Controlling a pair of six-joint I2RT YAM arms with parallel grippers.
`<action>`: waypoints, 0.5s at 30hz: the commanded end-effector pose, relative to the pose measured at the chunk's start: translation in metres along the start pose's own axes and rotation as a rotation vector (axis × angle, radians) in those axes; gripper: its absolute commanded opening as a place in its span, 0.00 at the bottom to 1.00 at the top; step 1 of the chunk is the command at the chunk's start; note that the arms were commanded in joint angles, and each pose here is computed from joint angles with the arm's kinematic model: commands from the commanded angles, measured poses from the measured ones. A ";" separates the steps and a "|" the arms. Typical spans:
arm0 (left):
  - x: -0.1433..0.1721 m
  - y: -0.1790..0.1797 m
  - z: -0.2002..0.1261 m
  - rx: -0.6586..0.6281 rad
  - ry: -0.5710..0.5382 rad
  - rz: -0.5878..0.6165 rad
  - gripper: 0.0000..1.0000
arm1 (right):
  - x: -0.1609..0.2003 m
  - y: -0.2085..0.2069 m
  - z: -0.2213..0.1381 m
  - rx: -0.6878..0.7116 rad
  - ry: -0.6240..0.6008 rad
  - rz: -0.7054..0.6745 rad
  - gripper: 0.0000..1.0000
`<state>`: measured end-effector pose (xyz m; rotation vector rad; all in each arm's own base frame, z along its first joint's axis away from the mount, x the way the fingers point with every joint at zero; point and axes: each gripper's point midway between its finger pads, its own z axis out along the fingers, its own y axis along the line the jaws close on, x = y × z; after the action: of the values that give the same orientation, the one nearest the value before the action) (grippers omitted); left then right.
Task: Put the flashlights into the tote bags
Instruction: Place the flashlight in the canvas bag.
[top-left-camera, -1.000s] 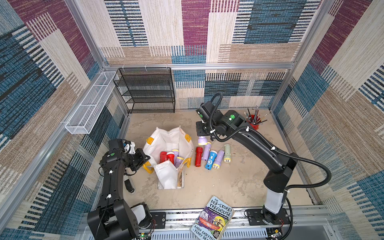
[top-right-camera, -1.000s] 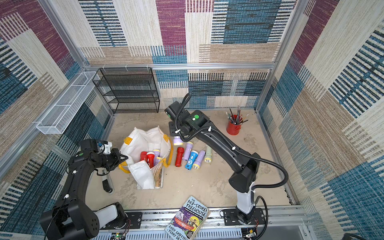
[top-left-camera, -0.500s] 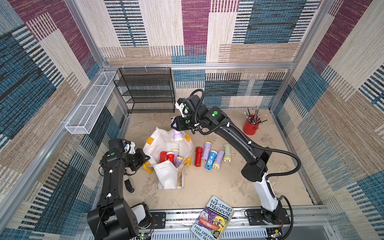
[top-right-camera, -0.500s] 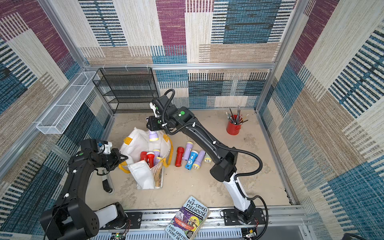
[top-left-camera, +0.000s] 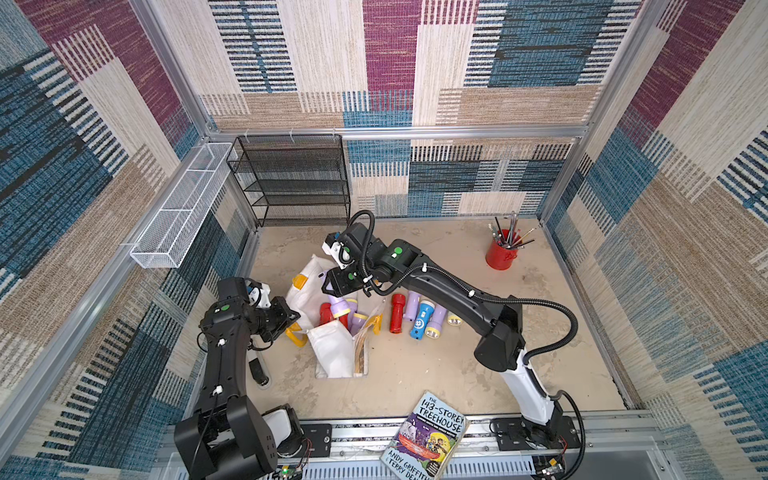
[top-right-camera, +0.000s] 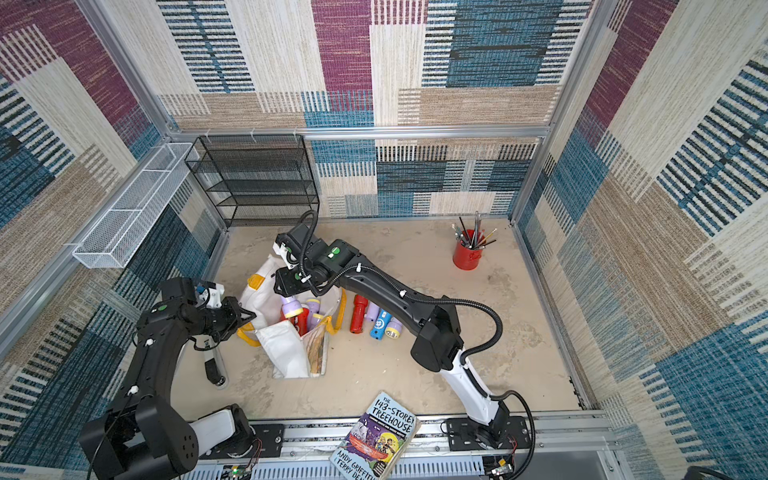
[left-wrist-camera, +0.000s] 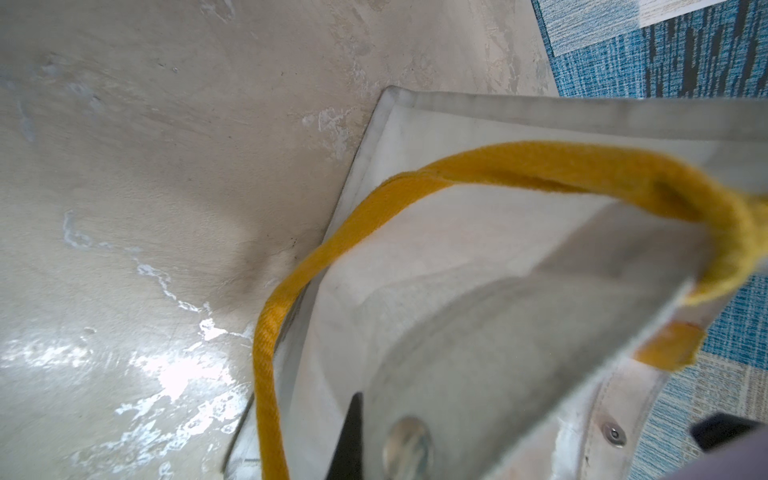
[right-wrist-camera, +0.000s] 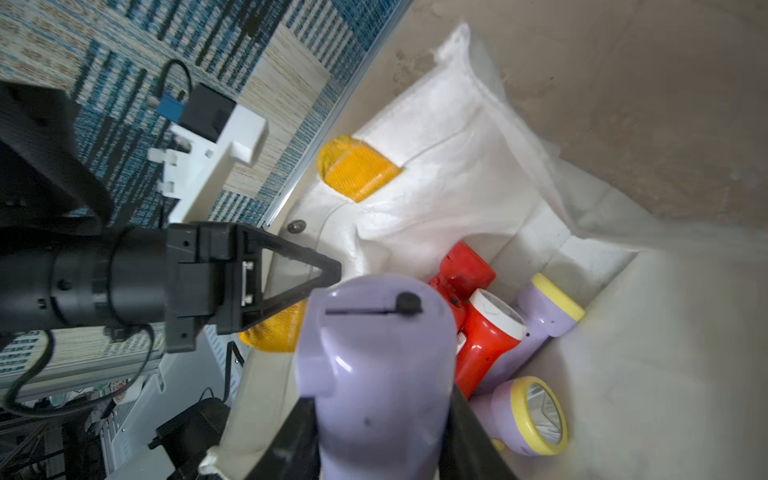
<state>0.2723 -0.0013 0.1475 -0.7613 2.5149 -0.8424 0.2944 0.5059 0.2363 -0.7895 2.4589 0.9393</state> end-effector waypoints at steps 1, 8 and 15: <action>0.000 -0.002 0.000 0.009 0.004 -0.001 0.00 | -0.002 -0.003 0.007 0.010 -0.022 0.005 0.38; 0.002 -0.006 0.001 0.037 0.015 0.000 0.00 | 0.023 -0.023 0.030 0.042 0.030 0.101 0.37; 0.001 -0.006 0.001 0.036 0.015 0.003 0.00 | 0.050 -0.044 0.045 0.084 0.061 0.192 0.36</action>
<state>0.2731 -0.0034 0.1479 -0.7563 2.5128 -0.8634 0.2828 0.4846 0.1455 -0.6527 2.6966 0.8293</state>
